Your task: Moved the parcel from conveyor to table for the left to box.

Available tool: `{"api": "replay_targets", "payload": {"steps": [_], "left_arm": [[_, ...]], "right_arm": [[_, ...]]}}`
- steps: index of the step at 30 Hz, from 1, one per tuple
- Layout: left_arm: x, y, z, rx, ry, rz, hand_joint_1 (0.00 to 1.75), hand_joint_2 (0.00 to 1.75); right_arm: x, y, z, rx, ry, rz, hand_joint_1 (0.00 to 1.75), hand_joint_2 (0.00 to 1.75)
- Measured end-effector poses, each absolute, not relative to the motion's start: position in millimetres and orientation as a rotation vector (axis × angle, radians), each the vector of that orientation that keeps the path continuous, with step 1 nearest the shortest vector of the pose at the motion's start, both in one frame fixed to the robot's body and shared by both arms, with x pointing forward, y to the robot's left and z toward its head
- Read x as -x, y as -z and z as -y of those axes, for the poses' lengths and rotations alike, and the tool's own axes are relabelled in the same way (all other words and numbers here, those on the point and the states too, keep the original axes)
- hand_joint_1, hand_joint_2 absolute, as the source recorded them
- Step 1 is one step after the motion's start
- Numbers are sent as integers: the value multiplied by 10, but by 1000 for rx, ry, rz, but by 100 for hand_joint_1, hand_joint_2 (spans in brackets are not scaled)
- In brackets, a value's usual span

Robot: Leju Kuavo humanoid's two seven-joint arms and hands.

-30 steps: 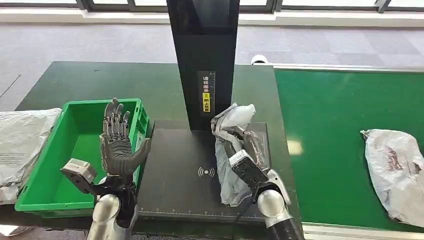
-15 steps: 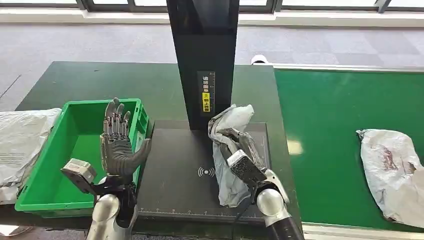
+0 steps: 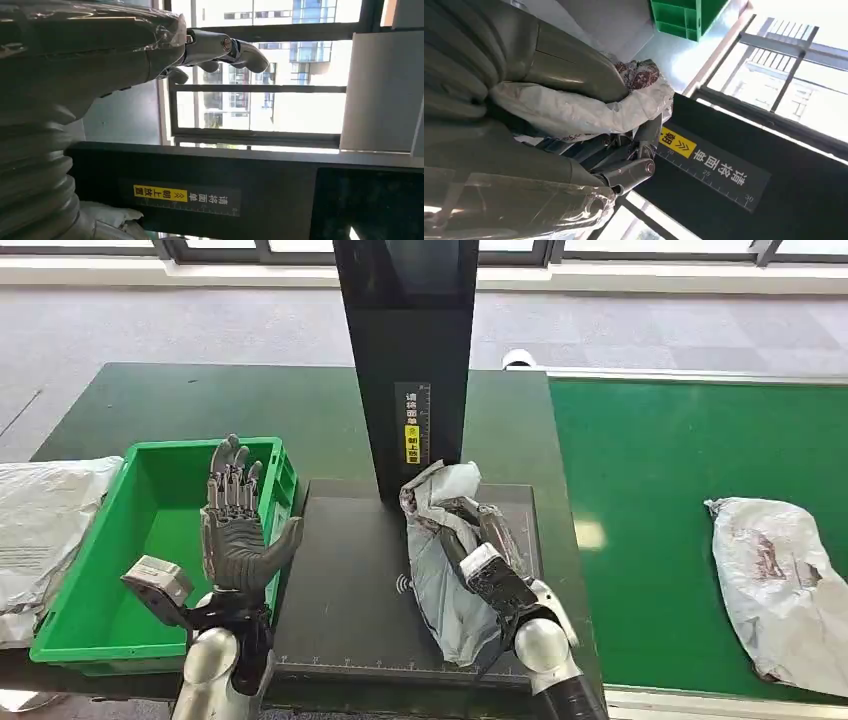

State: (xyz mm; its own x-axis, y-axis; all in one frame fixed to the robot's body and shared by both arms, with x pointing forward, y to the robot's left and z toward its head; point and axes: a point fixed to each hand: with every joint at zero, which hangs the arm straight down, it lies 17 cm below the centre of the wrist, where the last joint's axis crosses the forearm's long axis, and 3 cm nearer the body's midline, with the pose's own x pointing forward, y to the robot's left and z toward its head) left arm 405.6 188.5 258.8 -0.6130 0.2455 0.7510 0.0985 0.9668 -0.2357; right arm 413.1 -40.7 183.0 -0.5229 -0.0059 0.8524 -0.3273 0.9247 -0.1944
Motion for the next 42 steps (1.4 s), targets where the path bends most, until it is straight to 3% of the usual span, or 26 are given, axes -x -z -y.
{"api": "replay_targets", "payload": {"steps": [6,11,18,19,20,42], "left_arm": [[-4055,-2589,-1885,241,-214,2231,0,175],[-4062,-2599,-1846,261,-196,2228,0,175],[-4061,-2615,-1847,259,-193,2232,0,175],[-4059,-2620,-1849,259,-193,2233,0,175],[-4059,-2622,-1848,260,-192,2234,0,175],[-4026,-2613,-1917,223,-210,2238,0,175]], "right_arm": [[-4122,-1834,402,-254,-404,2090,175,175],[-3835,-2130,272,-590,-349,2119,175,175],[-3862,-2076,246,-486,-430,2123,175,175],[-3865,-2069,245,-481,-434,2121,56,175],[-3869,-2064,249,-475,-436,2122,0,175],[-4408,-1715,850,-116,-271,1994,0,175]]}}
